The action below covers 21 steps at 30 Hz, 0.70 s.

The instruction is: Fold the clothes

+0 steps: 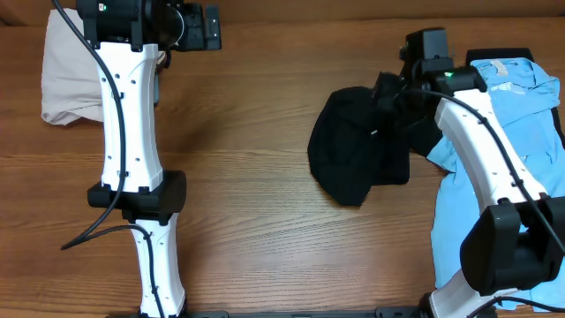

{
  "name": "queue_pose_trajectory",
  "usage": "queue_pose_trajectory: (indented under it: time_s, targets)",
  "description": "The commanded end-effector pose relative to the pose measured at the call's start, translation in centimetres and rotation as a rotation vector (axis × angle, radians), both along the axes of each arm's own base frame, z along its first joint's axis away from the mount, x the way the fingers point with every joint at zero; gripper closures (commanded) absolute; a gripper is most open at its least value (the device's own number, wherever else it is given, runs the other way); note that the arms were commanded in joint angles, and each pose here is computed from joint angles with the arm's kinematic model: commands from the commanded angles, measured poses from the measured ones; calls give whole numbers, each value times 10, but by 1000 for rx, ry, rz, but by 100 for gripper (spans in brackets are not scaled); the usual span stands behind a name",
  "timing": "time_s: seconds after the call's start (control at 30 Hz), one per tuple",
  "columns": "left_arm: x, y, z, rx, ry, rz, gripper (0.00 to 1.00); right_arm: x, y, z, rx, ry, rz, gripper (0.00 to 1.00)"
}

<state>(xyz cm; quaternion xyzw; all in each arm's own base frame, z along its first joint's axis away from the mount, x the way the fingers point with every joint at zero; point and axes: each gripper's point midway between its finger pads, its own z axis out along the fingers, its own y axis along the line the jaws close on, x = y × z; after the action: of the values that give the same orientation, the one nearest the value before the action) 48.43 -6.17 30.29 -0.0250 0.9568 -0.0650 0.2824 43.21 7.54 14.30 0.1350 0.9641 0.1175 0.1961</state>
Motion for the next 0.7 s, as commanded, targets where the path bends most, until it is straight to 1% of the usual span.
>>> queue_pose_trajectory:
  time_s: [0.0, 0.23, 0.27, 0.43, 0.57, 0.67]
  targets:
    - [2, 4, -2, 20, 0, -7, 0, -12, 2, -19, -11, 51, 27, 42]
    - [2, 3, -2, 19, 0, -7, 0, -21, 2, -54, -4, 73, 25, 49]
    - [2, 3, -2, 19, 1, -6, 0, -18, 3, -58, 1, 54, 23, 52]
    - [2, 3, -3, 19, 2, -7, 0, -5, 4, -55, 17, -5, 7, 59]
    - [1, 4, -3, 19, 4, -6, 0, -5, 5, -59, 18, -6, 7, 61]
    - [1, 3, -3, 19, 4, -7, 0, -7, 5, -70, 17, 25, 4, 61]
